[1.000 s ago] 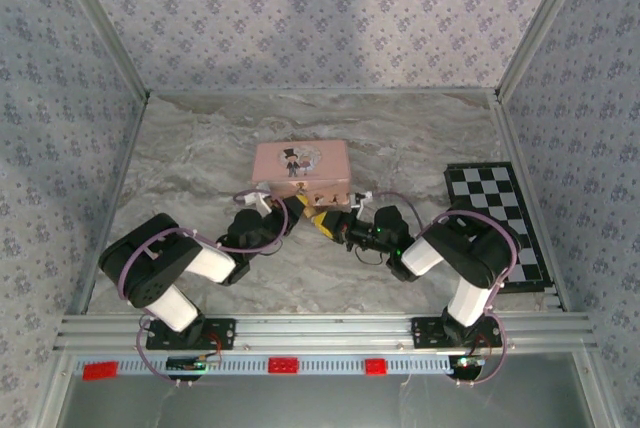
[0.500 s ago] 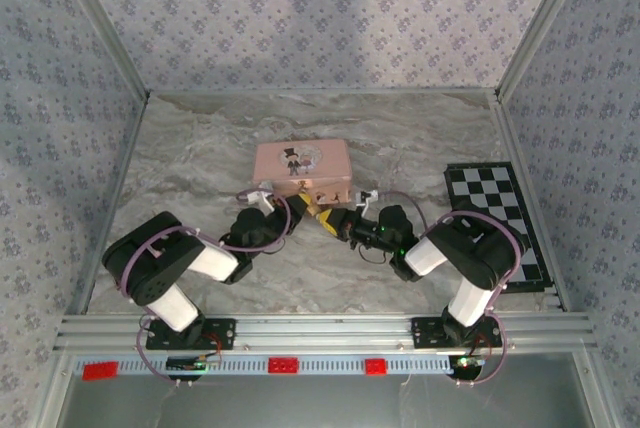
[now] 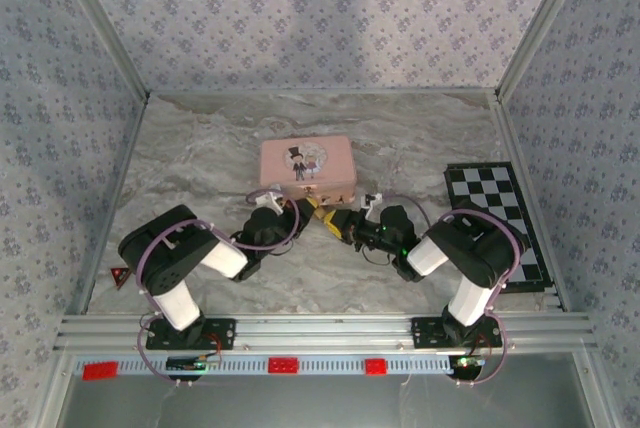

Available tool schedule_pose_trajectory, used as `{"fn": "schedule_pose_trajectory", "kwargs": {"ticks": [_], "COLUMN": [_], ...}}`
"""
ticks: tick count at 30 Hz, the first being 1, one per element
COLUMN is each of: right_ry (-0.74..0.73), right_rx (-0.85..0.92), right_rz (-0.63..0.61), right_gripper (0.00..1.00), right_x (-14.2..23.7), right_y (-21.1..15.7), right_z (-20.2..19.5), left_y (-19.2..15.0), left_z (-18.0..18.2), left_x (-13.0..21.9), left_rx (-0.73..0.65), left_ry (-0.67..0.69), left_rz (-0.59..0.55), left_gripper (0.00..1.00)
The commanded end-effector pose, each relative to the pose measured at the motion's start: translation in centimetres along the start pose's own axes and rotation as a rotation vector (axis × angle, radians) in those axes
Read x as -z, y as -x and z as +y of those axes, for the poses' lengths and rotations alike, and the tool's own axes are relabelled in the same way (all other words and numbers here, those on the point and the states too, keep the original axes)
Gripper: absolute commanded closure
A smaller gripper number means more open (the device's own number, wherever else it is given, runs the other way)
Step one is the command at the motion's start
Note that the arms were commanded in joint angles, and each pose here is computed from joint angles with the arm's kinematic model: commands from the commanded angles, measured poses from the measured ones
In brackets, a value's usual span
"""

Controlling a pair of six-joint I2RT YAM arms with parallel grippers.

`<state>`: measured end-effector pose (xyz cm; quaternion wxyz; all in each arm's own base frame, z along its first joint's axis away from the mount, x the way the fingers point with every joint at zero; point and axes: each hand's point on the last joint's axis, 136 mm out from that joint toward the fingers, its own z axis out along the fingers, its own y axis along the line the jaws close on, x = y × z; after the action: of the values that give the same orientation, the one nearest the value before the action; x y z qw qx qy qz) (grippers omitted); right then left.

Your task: Unlock a padlock with a key

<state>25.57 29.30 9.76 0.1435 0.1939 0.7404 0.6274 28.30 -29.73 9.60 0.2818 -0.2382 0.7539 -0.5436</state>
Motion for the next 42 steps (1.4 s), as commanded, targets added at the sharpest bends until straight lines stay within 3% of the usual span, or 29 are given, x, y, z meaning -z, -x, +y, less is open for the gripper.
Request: {"fn": "schedule_pose_trajectory", "kwargs": {"ticks": [1, 5, 11, 14, 19, 24, 27, 30, 36, 39, 42], "right_ry": [0.049, -0.036, -0.211, -0.332, -0.583, -0.598, -0.638, -0.667, -0.702, -0.603, -0.594], "right_rx": [0.041, 0.050, 0.155, 0.336, 0.865, 0.988, 0.983, 1.086, 1.453, 1.575, 1.716], "right_rz": [-0.042, -0.048, -0.017, 0.016, -0.039, -0.025, 0.016, 0.045, 0.073, 0.056, 0.036], "right_gripper": [0.66, 0.54, 0.52, 0.53, 0.54, 0.55, 0.54, 0.54, 0.54, 0.54, 0.54], "right_x": [0.5, 1.3, 2.6, 3.4, 6.3, 6.5, 5.5, 4.5, 3.1, 1.9, 1.0], "right_y": [0.8, 0.6, -0.1, -0.6, -0.6, 0.0, -0.1, -0.8, -2.4, -3.7, -4.2], "right_z": [1.0, -1.0, -3.5, -3.2, -0.7, -0.4, -1.0, -1.2, -1.6, -0.4, 0.1], "left_y": [-1.5, -1.1, -0.2, 0.2, 0.6, 1.2, 1.4, 1.6, 2.8, 2.8, 2.8], "left_z": [-1.5, 0.5, 1.4, 1.6, 2.0, 1.6, 0.2, -0.4, 1.7, 1.7, 1.5], "left_x": [0.2, 0.3, 0.2, 0.2, 0.2, 0.5, 0.3, 0.4, 2.0, 2.3, 2.3], "left_rx": [-0.015, 0.007, 0.007, 0.012, -0.009, -0.106, -0.222, -0.336, -0.331, -0.303, -0.269], "left_ry": [-0.010, 0.085, 0.122, 0.133, 0.187, 0.227, 0.205, 0.230, 0.419, 0.428, 0.422], "left_rz": [0.071, 0.049, 0.019, 0.015, 0.021, 0.005, 0.003, 0.002, -0.033, -0.038, -0.035], "left_gripper": [1.00, 1.00, 1.00, 1.00, 1.00, 1.00, 1.00, 1.00, 1.00, 1.00, 1.00]}}
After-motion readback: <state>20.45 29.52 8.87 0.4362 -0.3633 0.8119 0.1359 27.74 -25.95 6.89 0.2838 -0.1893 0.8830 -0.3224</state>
